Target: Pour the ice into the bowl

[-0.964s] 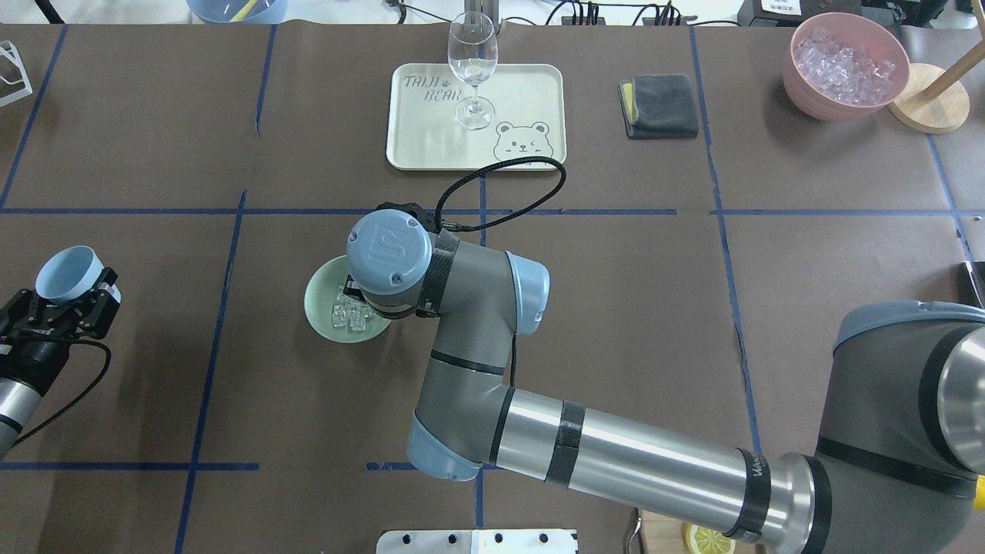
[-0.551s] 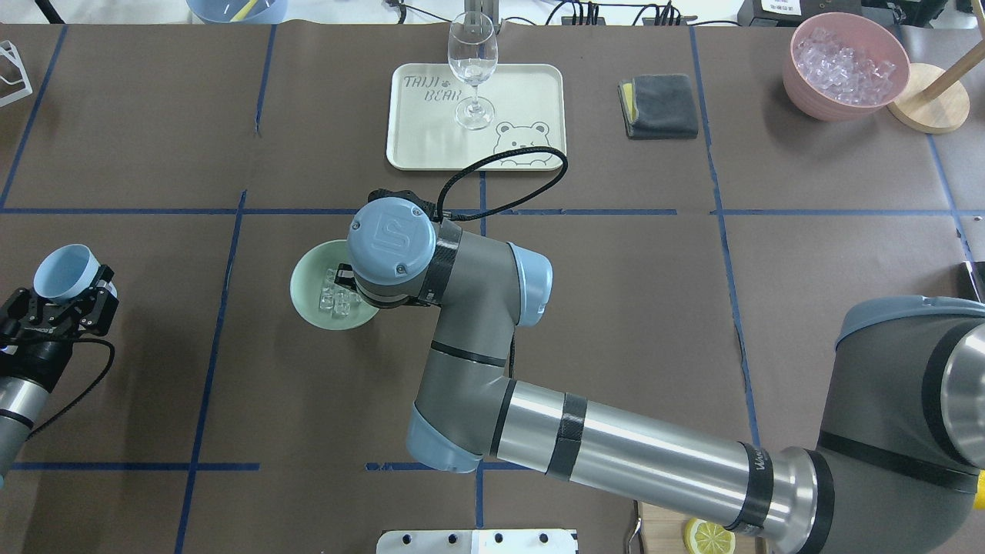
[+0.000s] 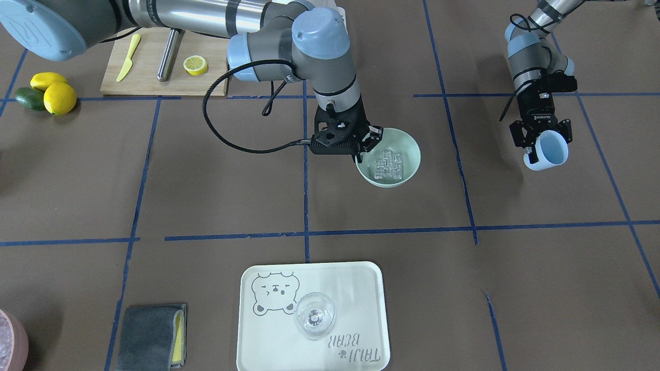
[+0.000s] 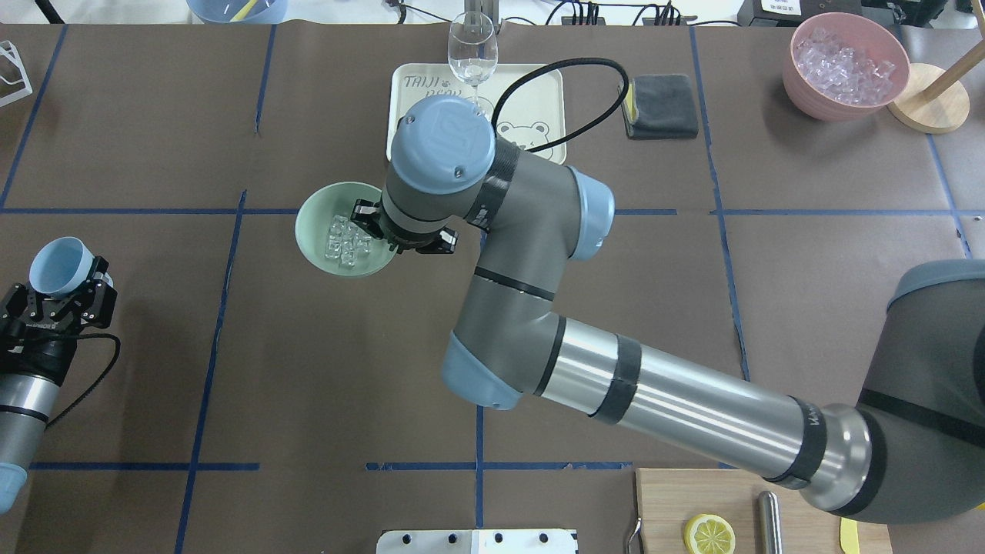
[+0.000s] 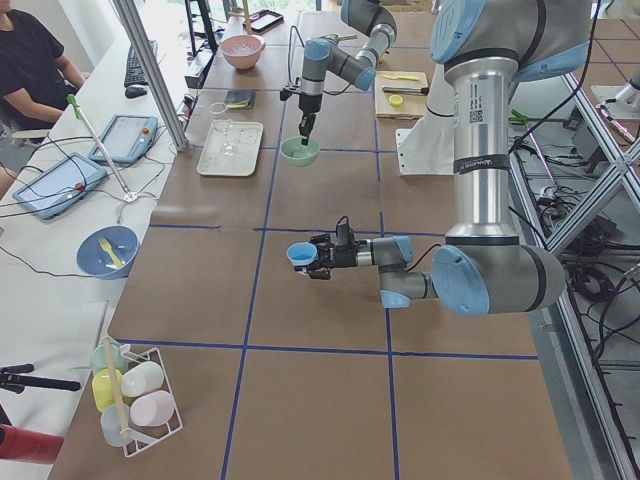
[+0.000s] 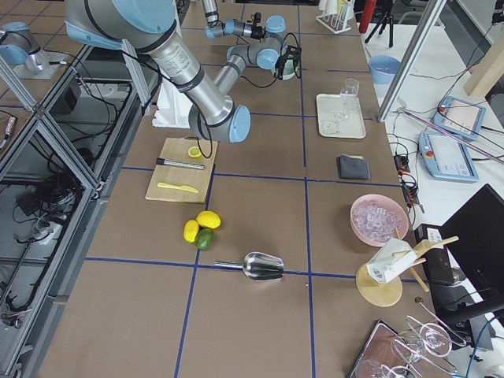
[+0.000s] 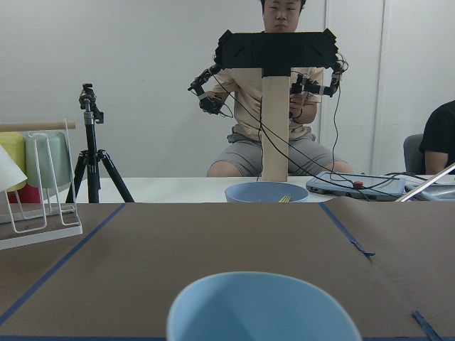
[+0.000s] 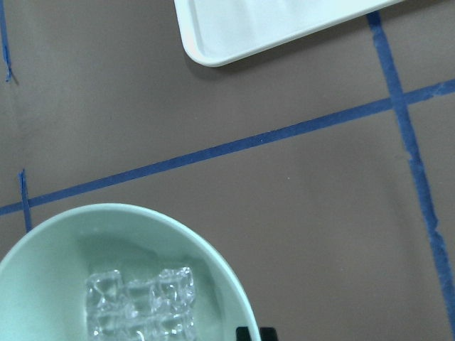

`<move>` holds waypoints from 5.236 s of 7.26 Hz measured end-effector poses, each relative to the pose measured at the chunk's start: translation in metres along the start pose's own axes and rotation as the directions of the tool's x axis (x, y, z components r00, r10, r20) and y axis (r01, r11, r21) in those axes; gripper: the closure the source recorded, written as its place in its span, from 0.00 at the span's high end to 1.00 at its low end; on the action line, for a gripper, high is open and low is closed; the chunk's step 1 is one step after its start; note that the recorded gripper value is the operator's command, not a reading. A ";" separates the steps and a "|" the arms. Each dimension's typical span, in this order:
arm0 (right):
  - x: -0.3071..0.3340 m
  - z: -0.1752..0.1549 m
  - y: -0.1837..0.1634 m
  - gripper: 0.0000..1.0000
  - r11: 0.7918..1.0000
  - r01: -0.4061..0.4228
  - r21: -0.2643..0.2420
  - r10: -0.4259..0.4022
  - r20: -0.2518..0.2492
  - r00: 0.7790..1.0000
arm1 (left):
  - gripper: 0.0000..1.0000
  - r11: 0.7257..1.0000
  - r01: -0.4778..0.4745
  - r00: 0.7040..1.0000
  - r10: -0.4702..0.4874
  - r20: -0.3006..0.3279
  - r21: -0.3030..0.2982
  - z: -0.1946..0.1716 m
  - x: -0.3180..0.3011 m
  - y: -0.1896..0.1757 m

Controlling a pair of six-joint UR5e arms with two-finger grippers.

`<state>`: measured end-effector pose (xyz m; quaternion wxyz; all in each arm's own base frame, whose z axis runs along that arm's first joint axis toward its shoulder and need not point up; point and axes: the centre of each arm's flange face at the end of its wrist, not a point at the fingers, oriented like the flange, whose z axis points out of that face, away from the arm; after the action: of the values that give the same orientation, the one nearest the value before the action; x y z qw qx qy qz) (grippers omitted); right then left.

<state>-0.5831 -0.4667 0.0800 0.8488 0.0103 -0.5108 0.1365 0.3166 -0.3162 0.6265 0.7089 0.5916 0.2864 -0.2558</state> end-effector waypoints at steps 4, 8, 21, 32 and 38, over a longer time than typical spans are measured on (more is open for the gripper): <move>0.062 -0.078 -0.045 0.00 1.000 0.010 0.009 -0.010 -0.029 1.000 | 0.21 1.000 -0.002 1.000 0.002 -0.001 -0.003 0.002 0.004 0.004; 0.079 -0.095 -0.059 0.00 1.000 -0.002 0.013 0.002 -0.025 1.000 | 0.53 0.998 0.031 0.999 -0.033 -0.030 -0.062 0.002 0.006 0.010; 0.314 -0.155 -0.065 0.00 0.986 0.168 -0.008 -0.167 -0.154 0.974 | 1.00 0.994 -0.022 0.999 0.018 -0.043 -0.107 0.013 -0.006 -0.007; 0.510 -0.150 -0.086 0.00 0.955 0.295 -0.025 -0.291 -0.274 0.917 | 1.00 0.953 -0.228 0.971 0.208 -0.117 -0.201 0.054 -0.004 -0.157; 0.650 -0.096 -0.124 1.00 0.954 0.300 -0.013 -0.294 -0.241 0.925 | 1.00 0.813 -0.470 0.881 0.408 -0.240 -0.344 0.080 -0.050 -0.249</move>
<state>-0.1835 -0.4271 0.6148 0.9148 0.0812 -0.3953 0.0128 0.1152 -0.4357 0.5006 0.8281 0.5055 0.2413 0.0246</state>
